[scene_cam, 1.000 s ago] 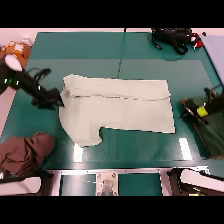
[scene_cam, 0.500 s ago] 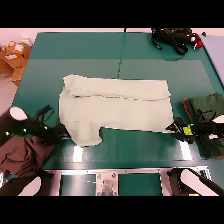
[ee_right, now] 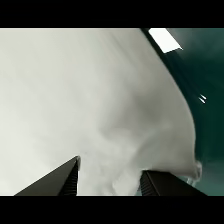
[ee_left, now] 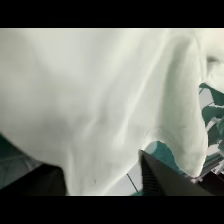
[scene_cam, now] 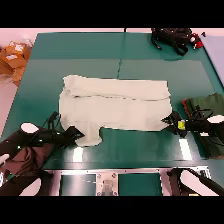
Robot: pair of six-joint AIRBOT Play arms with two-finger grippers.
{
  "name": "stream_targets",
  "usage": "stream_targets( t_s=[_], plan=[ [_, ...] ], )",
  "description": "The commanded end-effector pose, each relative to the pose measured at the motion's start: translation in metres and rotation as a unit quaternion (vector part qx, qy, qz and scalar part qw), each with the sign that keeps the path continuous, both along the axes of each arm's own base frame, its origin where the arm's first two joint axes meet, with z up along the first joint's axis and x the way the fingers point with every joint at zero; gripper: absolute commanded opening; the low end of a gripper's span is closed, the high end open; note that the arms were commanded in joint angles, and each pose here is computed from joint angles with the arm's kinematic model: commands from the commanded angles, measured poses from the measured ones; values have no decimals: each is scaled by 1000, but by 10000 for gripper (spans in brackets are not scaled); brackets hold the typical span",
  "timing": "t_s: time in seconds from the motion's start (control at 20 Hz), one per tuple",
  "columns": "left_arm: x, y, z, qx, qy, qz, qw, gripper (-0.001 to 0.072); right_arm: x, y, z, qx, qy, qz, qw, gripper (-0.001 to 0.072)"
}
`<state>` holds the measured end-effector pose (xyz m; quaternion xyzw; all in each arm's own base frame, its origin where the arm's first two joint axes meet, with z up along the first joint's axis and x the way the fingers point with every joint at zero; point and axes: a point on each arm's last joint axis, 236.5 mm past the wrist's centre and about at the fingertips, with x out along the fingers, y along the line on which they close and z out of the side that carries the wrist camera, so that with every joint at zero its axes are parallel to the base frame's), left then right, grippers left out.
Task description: Fold the shirts.
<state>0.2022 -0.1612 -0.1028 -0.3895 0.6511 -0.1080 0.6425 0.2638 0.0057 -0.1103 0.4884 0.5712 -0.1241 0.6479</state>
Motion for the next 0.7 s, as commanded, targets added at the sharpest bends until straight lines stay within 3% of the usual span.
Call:
stream_targets(
  t_s=[0.0,0.05,0.1,0.2,0.35,0.4,0.45,0.5,0.65],
  plan=[
    [5,-10,-3,-2,-21,4,1000,295,2,6,2,15,-1,-6,1000,451],
    [1,-11,-2,-5,-20,-8,1000,214,0,10,2,19,3,0,1000,451],
    [0,-12,-2,-6,-20,-9,1000,215,-2,15,0,21,5,7,1000,451],
    [7,-11,2,1,-38,-21,999,26,-3,25,-1,21,6,18,1000,451],
    [27,-9,19,16,-72,-46,996,26,-3,39,-1,22,8,36,999,446],
    [31,-8,25,24,-81,-60,995,26,-2,39,-2,20,5,35,999,376],
    [34,-6,31,34,-86,-78,993,26,-1,37,-1,16,1,39,999,175],
    [36,-3,37,45,-89,-96,990,25,1,35,0,12,-6,46,999,17],
    [43,15,63,101,-113,-147,977,25,-3,29,11,16,-7,74,997,13]
  ],
)
